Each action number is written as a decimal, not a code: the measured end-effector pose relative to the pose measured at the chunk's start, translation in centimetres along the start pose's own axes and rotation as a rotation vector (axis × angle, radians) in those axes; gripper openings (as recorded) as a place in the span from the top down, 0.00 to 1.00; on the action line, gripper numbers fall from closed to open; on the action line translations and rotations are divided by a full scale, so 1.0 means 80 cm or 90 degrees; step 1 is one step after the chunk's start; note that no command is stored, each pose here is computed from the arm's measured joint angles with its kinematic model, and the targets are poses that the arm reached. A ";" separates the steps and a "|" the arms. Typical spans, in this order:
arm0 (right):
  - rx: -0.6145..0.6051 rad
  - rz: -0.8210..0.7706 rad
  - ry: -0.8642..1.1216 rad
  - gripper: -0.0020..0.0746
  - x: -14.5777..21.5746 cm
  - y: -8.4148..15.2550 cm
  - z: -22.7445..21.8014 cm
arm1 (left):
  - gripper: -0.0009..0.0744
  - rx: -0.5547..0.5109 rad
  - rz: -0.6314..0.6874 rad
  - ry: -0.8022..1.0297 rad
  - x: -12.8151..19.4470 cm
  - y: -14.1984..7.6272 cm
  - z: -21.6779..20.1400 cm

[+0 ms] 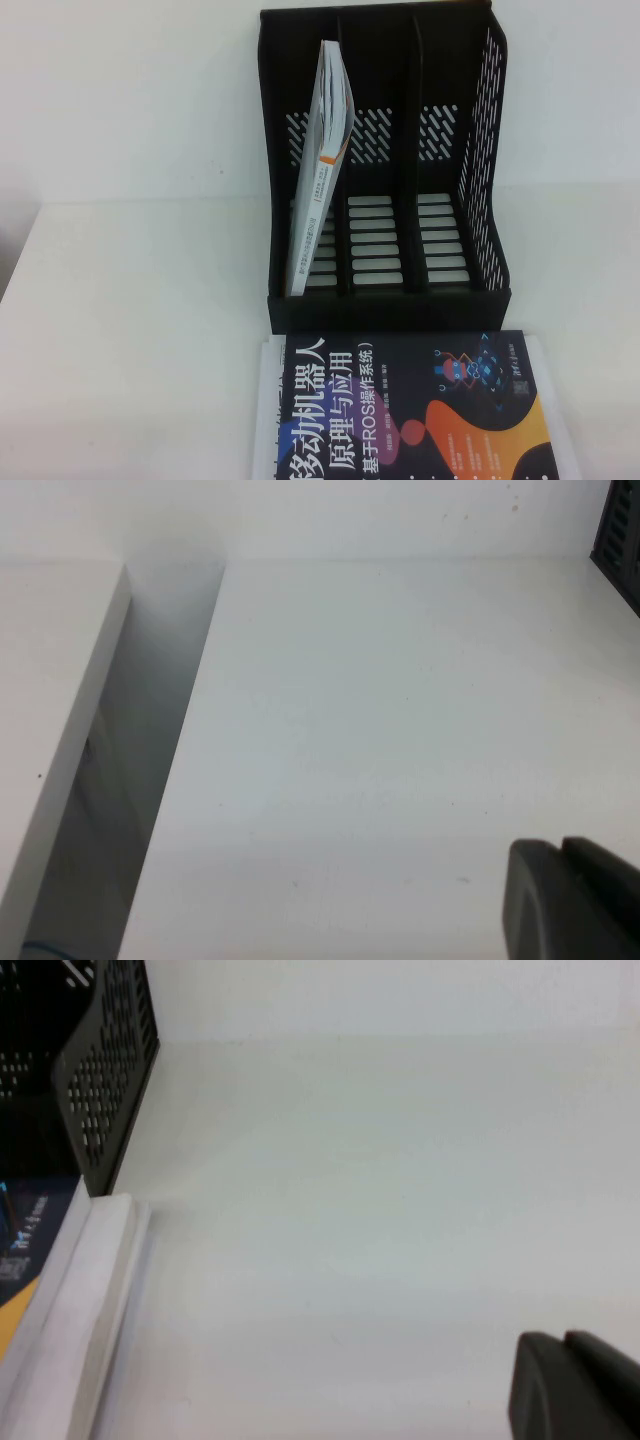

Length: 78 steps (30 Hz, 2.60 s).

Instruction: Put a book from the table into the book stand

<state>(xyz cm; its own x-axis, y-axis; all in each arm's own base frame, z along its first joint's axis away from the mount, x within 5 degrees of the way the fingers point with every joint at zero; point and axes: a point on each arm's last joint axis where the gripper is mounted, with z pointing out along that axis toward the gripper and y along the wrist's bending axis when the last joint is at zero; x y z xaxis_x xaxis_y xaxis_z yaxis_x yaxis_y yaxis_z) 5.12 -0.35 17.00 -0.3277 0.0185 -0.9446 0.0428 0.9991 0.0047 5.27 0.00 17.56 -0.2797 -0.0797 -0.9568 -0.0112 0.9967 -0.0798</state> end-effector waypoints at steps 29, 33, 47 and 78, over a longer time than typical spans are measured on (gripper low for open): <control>0.000 0.000 0.000 0.98 0.000 0.000 0.000 | 0.99 0.000 0.000 0.000 0.000 0.000 0.000; 0.000 0.000 0.000 0.98 0.000 0.000 0.000 | 0.99 0.000 0.000 0.000 0.000 0.000 0.000; 0.000 0.000 0.000 0.98 0.000 0.000 0.000 | 0.99 0.000 0.000 0.000 0.000 0.000 0.000; -0.115 0.144 -0.528 0.98 -0.083 0.008 -0.037 | 0.99 0.079 -0.003 -0.585 -0.088 -0.012 -0.045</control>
<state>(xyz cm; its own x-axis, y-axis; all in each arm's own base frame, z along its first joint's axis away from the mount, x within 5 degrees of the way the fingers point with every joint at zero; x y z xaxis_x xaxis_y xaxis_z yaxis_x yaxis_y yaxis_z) 4.51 0.28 24.23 0.4648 0.2530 -0.8485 -0.1492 0.9670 0.2066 3.83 -0.34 25.40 0.5910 -0.1140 -0.7986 0.1070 0.9923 -0.0624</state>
